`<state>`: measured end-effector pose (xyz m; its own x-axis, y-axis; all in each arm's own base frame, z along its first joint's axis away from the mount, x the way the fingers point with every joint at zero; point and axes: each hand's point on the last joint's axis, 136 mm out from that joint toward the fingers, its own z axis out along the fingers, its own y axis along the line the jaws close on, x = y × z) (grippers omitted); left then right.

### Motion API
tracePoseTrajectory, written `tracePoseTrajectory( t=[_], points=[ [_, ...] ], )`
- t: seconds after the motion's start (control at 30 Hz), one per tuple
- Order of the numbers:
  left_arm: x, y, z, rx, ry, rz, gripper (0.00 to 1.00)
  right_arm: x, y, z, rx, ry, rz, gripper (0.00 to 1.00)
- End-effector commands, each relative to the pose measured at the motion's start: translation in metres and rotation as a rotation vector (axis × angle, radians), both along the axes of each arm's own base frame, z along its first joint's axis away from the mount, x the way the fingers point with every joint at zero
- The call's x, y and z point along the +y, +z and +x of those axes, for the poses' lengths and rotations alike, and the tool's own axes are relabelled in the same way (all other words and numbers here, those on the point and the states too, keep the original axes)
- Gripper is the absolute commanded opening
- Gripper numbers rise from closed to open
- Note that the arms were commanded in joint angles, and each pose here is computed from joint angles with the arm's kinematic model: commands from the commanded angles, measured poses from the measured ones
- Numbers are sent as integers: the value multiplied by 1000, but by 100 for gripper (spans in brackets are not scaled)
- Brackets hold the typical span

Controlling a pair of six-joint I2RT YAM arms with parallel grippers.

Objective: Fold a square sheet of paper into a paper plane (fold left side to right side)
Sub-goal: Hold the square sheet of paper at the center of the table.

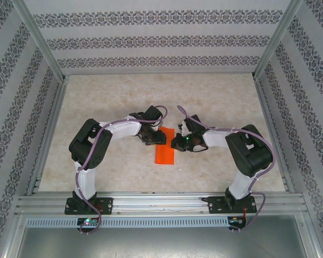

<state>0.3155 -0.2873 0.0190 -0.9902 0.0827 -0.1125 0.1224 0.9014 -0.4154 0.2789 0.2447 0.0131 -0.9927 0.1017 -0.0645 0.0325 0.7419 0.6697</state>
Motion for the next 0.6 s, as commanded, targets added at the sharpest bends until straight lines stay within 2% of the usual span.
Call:
tracePoseTrajectory(
  t=[0.0,0.27,0.4,0.47,0.57],
  points=[
    [38,-53,-36,141,9,176,47,-17,-32,-17,87,-12,-121,6],
    [53,8,-12,-21,46,153,60,-28,-41,-23,104,-7,-182,2],
    [50,42,-2,-141,44,79,62,-30,-42,-23,106,-5,-195,0],
    [42,55,-2,-182,23,16,57,-30,-43,-23,106,-3,-201,0],
    [20,68,-8,-200,-45,-132,41,-32,-44,-24,107,-1,-209,0]
  ],
)
